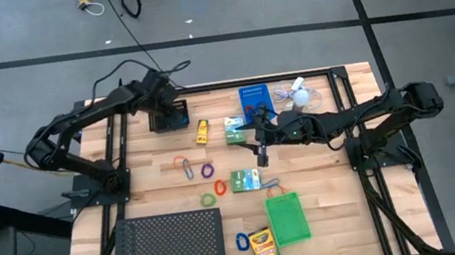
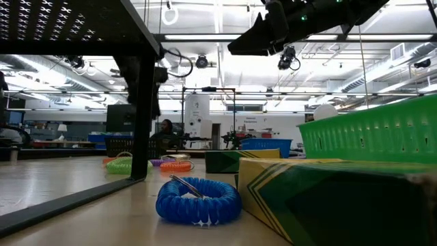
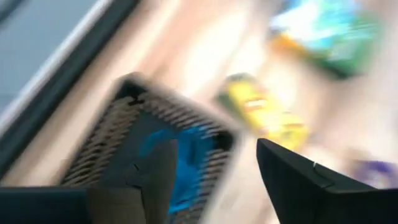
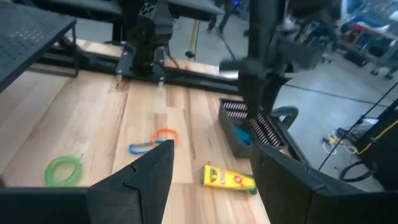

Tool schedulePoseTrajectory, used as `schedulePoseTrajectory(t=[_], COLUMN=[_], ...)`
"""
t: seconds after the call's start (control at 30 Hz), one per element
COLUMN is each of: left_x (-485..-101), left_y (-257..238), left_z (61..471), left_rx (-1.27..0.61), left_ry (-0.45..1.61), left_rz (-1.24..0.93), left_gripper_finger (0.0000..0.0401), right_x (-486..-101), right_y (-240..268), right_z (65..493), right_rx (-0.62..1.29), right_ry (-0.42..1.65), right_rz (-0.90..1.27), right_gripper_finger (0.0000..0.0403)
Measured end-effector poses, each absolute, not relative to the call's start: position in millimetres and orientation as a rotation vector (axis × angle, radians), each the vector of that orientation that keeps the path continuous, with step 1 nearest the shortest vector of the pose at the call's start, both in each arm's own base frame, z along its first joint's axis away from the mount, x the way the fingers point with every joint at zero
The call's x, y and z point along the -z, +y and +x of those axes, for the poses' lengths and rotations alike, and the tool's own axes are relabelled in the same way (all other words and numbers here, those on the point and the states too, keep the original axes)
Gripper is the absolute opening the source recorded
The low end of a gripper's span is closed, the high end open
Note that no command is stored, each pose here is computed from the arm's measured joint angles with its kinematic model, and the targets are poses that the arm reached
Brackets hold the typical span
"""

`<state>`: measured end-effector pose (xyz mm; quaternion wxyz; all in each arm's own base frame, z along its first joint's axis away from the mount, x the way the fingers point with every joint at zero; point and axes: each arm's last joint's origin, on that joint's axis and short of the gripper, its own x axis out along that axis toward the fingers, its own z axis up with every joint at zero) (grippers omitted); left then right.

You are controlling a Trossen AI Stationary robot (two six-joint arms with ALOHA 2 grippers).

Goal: Pick & Place Office Desk Supplies
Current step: Put the top right orange rubber band into the black bin

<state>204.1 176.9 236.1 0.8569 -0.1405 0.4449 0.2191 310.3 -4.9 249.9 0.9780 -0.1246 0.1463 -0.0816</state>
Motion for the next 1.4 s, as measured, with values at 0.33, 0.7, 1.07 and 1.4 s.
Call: schedulePoseTrajectory(t=[0.33,0.7,1.07,1.4], left_x=[-281.7,-297.4,-294.9,-295.1], left_y=[126.2,58.7,38.2,38.7], left_z=[231.6,259.1,264.1,264.1], left_rx=[0.013,0.127,0.122,0.114], left_ry=[0.571,0.454,0.454,0.453], left_rz=[-0.085,0.142,0.174,0.166], left_gripper_finger=[0.0233,0.0233,0.0233,0.0233], right_x=[-226.8,-196.9,-185.0,-154.7], right_y=[-0.2,20.4,40.4,47.8], right_z=[300.9,272.8,259.6,267.0], right_rx=[0.064,-0.004,-0.031,-0.031], right_ry=[0.540,0.957,1.138,1.257], right_rz=[-0.151,0.036,0.131,0.120], right_gripper_finger=[0.0220,0.0219,0.0219,0.0219])
